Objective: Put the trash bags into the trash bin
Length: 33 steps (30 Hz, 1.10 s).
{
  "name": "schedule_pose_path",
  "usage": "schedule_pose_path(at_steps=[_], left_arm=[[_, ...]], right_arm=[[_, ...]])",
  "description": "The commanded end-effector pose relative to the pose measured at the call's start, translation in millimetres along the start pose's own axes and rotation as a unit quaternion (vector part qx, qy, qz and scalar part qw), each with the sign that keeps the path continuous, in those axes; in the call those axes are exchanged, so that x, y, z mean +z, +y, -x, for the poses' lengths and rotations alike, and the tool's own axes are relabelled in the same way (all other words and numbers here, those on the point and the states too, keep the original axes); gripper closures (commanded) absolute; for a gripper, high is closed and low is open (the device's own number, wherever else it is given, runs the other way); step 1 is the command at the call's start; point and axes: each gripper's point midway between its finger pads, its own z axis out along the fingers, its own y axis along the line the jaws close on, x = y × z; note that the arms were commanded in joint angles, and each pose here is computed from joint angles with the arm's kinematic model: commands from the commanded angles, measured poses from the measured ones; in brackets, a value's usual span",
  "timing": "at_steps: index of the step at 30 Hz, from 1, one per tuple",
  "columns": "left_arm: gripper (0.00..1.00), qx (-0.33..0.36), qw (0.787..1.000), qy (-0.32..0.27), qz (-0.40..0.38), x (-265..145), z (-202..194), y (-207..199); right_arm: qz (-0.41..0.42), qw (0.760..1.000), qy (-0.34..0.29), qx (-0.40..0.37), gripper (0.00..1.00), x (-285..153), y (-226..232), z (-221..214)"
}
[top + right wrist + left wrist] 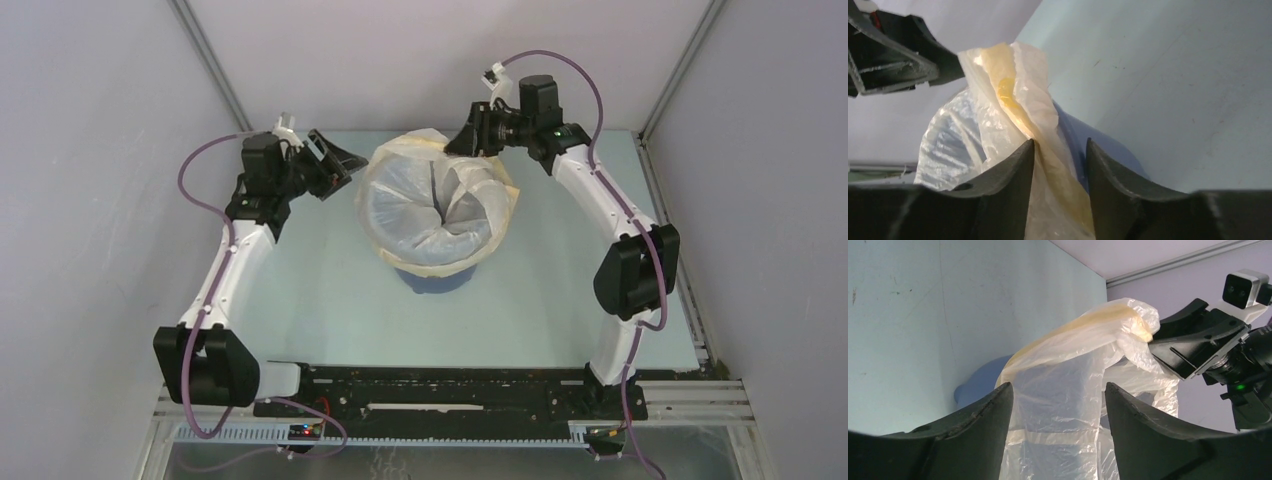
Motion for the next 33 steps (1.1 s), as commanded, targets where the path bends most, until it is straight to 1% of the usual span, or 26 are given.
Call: schedule_pose_path(at_steps=[1, 2, 3, 4, 6, 10, 11, 14, 17, 19, 21, 22, 24, 26, 28, 31, 33], left_arm=[[0.29, 0.002, 1.000, 0.013, 0.002, 0, -8, 7], [0.29, -0.002, 1.000, 0.020, 0.000, 3, -10, 6], [0.29, -0.005, 1.000, 0.027, -0.002, 6, -13, 5], [0.29, -0.005, 0.999, 0.033, -0.004, 10, -15, 3], [0.29, -0.003, 0.999, 0.042, -0.012, 18, -16, -5], [0.29, 0.002, 0.998, 0.059, -0.026, 45, -13, -20], [0.29, 0.001, 0.998, 0.063, -0.031, 53, -11, -24], [0.30, -0.017, 0.995, 0.081, -0.057, 76, -7, -38], [0.29, -0.016, 0.993, 0.085, -0.082, 97, 2, -59], [0.29, -0.016, 0.991, 0.094, -0.098, 109, 7, -71], [0.29, 0.001, 0.990, 0.089, -0.107, 110, 19, -86], [0.29, 0.014, 0.992, 0.088, -0.088, 108, 20, -82], [0.25, 0.062, 0.995, 0.069, -0.043, 92, 33, -82], [0.21, 0.105, 0.993, 0.048, -0.006, 69, 46, -84], [0.18, 0.124, 0.991, 0.034, 0.030, 44, 49, -79], [0.14, 0.140, 0.987, 0.012, 0.075, 12, 48, -68], [0.15, 0.139, 0.986, -0.003, 0.092, -10, 44, -64]], right_arm=[[-0.034, 0.999, -0.024, -0.004, 0.56, -18, 6, 14], [-0.038, 0.999, -0.030, 0.014, 0.57, -19, 3, 14], [-0.048, 0.997, -0.038, 0.038, 0.55, -21, 0, 15], [-0.056, 0.994, -0.047, 0.076, 0.52, -23, -2, 15], [-0.046, 0.988, -0.056, 0.137, 0.48, -26, 3, 6], [-0.024, 0.964, -0.067, 0.257, 0.45, -31, 23, -18], [-0.016, 0.958, -0.076, 0.277, 0.44, -34, 31, -21], [-0.014, 0.949, -0.094, 0.302, 0.36, -42, 53, -25], [-0.007, 0.941, -0.096, 0.326, 0.33, -45, 67, -27], [-0.013, 0.942, -0.098, 0.320, 0.30, -50, 70, -27], [-0.034, 0.946, -0.106, 0.304, 0.26, -64, 64, -27], [-0.048, 0.949, -0.109, 0.291, 0.24, -73, 60, -27], [-0.078, 0.958, -0.118, 0.250, 0.17, -91, 52, -26], [-0.110, 0.968, -0.115, 0.192, 0.14, -107, 48, -22], [-0.130, 0.977, -0.105, 0.132, 0.13, -117, 50, -17], [-0.125, 0.986, -0.089, 0.067, 0.14, -121, 61, -8], [-0.118, 0.989, -0.085, 0.037, 0.19, -120, 65, -1]])
